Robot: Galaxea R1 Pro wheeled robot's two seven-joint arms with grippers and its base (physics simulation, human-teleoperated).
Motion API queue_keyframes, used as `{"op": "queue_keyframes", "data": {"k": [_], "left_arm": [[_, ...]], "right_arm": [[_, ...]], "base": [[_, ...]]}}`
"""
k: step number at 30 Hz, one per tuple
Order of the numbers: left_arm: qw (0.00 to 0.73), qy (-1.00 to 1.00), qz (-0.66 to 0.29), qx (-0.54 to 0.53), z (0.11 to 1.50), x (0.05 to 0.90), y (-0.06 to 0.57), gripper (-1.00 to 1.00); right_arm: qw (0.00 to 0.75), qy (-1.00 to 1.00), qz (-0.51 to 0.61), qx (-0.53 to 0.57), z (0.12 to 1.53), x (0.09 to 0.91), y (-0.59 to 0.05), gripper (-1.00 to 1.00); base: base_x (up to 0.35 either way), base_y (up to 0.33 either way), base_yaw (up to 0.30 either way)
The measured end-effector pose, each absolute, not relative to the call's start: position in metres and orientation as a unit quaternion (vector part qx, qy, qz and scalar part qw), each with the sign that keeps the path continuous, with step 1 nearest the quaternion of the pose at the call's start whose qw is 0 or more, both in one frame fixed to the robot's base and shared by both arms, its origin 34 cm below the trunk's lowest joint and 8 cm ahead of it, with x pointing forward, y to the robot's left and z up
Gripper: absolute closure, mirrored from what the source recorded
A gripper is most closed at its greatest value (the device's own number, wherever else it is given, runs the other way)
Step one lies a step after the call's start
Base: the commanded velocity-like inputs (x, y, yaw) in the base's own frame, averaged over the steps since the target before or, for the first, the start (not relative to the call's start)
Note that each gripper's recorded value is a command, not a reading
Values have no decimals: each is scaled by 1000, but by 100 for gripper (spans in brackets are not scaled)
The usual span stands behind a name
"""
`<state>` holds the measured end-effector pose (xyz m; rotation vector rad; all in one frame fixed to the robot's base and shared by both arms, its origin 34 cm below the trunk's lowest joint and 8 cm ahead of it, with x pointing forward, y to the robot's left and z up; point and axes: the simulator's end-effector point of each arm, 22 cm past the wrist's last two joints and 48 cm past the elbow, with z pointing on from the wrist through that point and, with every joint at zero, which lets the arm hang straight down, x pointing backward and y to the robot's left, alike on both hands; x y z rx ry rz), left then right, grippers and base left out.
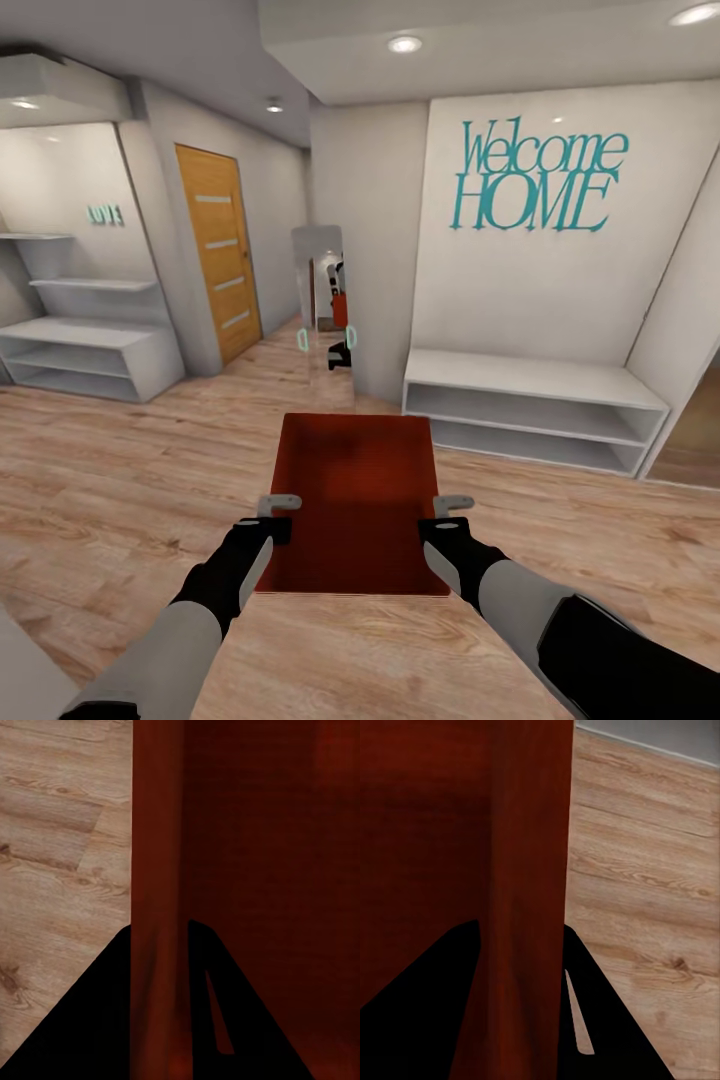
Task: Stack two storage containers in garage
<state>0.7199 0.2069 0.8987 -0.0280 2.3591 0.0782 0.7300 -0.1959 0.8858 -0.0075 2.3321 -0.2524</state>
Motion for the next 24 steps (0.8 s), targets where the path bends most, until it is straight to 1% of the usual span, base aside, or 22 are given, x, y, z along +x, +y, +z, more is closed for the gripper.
{"op": "queue_keyframes", "data": {"k": [18, 24], "left_arm": [[381, 924, 31, -11, 899, 720, 207, 100], [381, 924, 31, -11, 899, 720, 207, 100]], "right_arm": [[388, 917, -99, -3, 886, 730, -196, 100], [388, 917, -99, -3, 886, 730, -196, 100]], "base": [[322, 0, 1], [322, 0, 192]]}}
